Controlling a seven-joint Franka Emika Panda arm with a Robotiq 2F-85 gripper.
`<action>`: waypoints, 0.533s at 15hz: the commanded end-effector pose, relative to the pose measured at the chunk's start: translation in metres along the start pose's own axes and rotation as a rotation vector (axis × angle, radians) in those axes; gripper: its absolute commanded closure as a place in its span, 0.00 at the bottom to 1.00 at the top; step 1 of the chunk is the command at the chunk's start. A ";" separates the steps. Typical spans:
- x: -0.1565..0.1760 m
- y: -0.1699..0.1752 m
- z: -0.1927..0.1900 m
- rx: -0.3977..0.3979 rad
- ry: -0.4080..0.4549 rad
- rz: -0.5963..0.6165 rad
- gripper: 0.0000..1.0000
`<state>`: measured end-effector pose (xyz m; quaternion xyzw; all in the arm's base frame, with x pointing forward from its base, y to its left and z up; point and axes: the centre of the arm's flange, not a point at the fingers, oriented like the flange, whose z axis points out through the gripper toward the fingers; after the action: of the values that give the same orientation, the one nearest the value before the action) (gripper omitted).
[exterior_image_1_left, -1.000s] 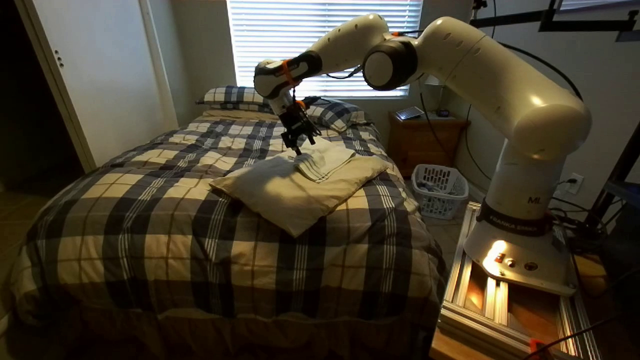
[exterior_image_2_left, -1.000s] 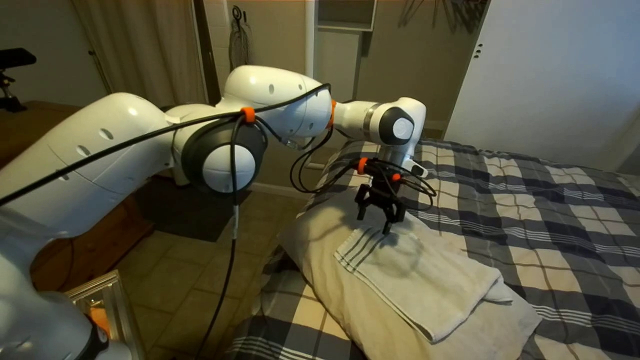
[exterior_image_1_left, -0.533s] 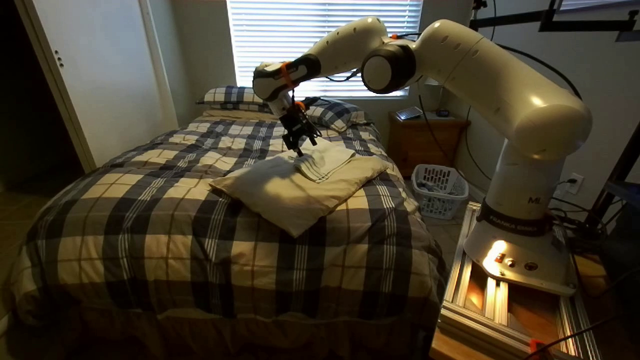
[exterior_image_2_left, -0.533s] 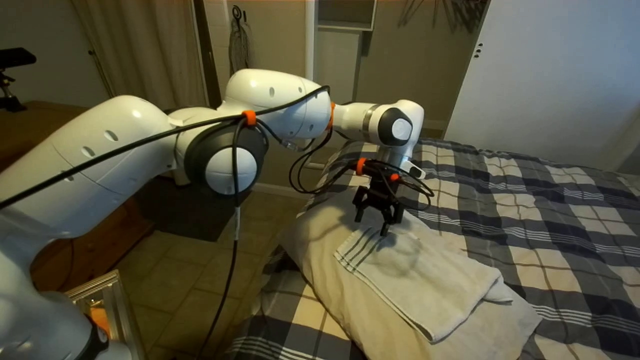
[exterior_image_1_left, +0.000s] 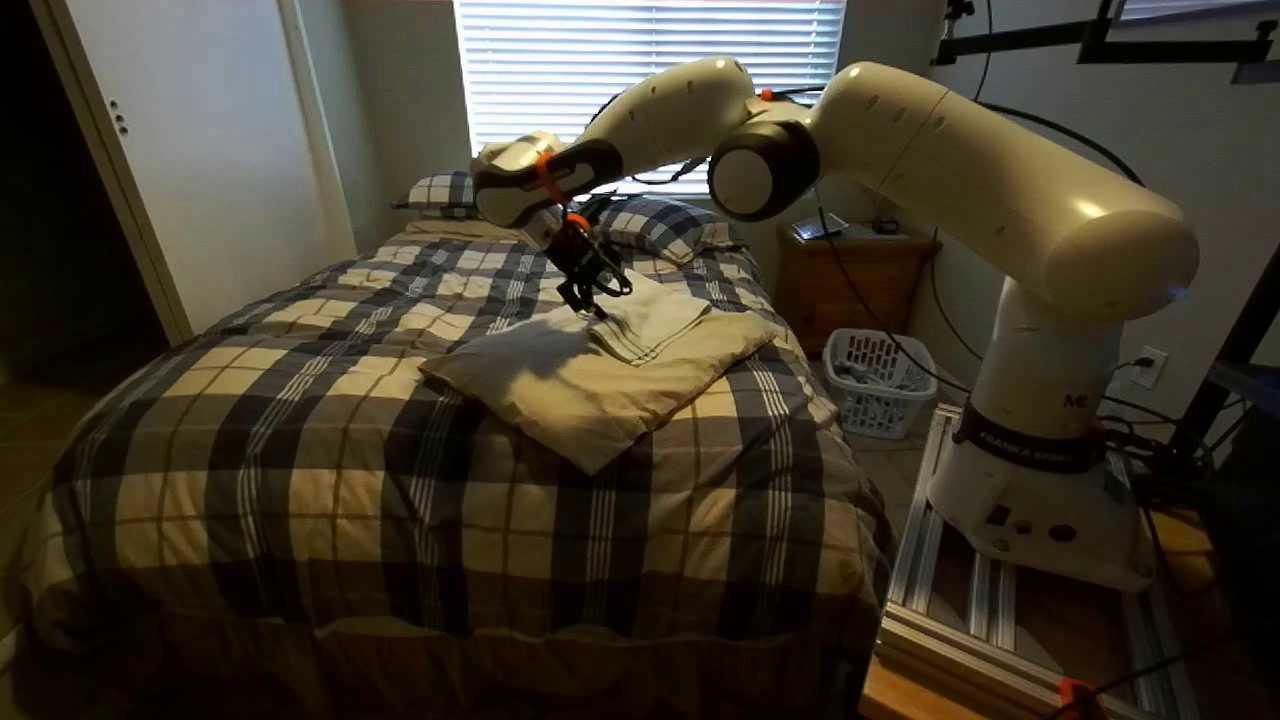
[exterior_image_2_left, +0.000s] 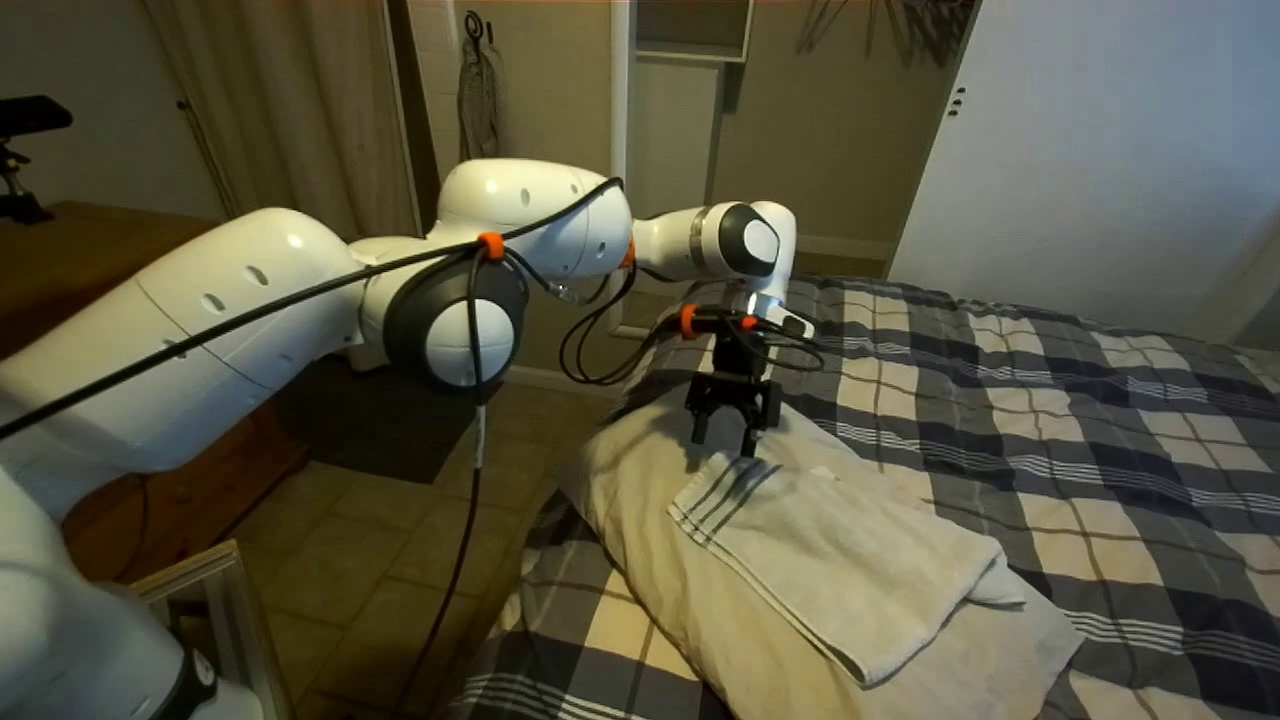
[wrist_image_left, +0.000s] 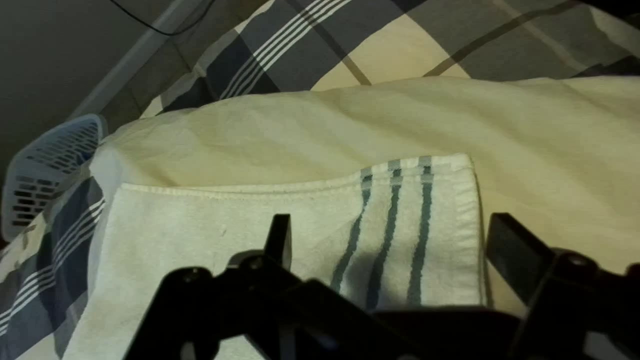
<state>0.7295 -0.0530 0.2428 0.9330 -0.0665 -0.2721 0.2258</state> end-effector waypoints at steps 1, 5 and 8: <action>0.039 -0.009 -0.023 -0.088 0.031 -0.004 0.00; 0.012 -0.015 -0.003 -0.066 0.066 -0.044 0.00; 0.013 -0.015 -0.003 -0.069 0.071 -0.052 0.00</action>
<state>0.7423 -0.0415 0.2321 0.9352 -0.0247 -0.2465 0.2529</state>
